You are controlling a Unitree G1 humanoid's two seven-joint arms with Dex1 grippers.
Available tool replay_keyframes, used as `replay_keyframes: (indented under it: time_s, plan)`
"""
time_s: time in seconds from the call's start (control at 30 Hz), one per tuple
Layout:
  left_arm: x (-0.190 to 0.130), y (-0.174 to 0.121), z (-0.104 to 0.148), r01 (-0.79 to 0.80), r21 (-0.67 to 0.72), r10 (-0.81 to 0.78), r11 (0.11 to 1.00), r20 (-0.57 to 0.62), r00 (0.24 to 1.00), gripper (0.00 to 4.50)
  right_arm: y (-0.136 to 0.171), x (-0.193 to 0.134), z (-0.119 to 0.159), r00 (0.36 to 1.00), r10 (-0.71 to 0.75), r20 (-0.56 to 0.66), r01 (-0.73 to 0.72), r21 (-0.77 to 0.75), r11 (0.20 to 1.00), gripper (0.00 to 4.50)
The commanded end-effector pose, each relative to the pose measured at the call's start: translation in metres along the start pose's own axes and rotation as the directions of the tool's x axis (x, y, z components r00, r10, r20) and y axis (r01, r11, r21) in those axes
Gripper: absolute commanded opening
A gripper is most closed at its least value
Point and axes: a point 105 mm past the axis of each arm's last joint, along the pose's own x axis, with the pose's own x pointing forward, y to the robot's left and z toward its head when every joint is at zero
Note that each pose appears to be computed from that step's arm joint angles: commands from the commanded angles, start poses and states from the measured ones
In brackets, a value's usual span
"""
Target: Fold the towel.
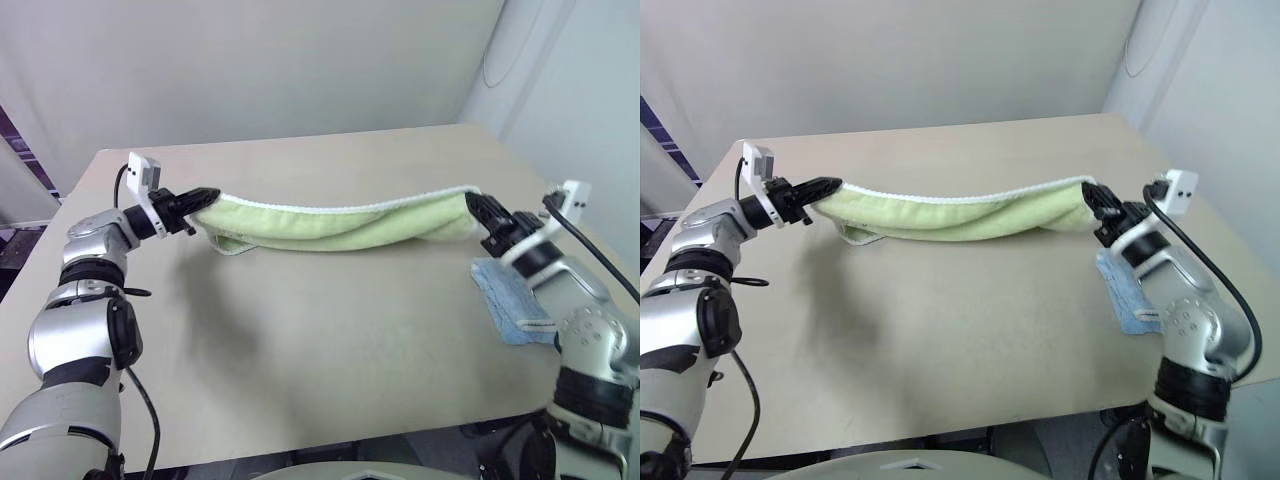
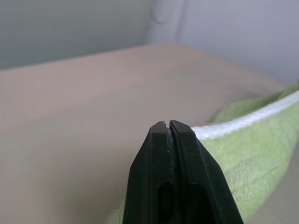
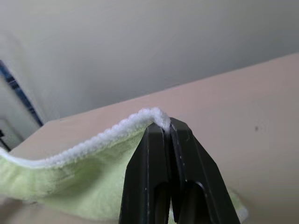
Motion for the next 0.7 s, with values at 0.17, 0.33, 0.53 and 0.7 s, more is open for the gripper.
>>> replay_keyframes:
  time_s: [0.17, 0.33, 0.53, 0.7]
  plan:
    - [-0.035, -0.022, -0.02, 0.183, -0.049, -0.188, 0.982, -0.142, 0.972, 0.05, 0.033, -0.05, -0.021, 0.988, 0.105, -0.115, -0.104, 0.012, 0.994, 0.0]
    - [-0.052, -0.036, -0.033, 0.227, -0.092, -0.242, 0.97, -0.219, 0.945, 0.05, 0.039, -0.079, -0.026, 0.984, 0.111, -0.136, -0.105, 0.054, 0.993, 0.0]
    - [-0.077, -0.059, -0.05, 0.264, -0.152, -0.302, 0.952, -0.353, 0.886, 0.05, 0.056, -0.113, -0.037, 0.951, 0.207, -0.23, -0.181, 0.13, 0.975, 0.0]
    - [-0.096, -0.068, -0.063, 0.26, -0.191, -0.32, 0.946, -0.449, 0.834, 0.05, 0.062, -0.132, -0.056, 0.928, 0.215, -0.303, -0.169, 0.173, 0.97, 0.0]
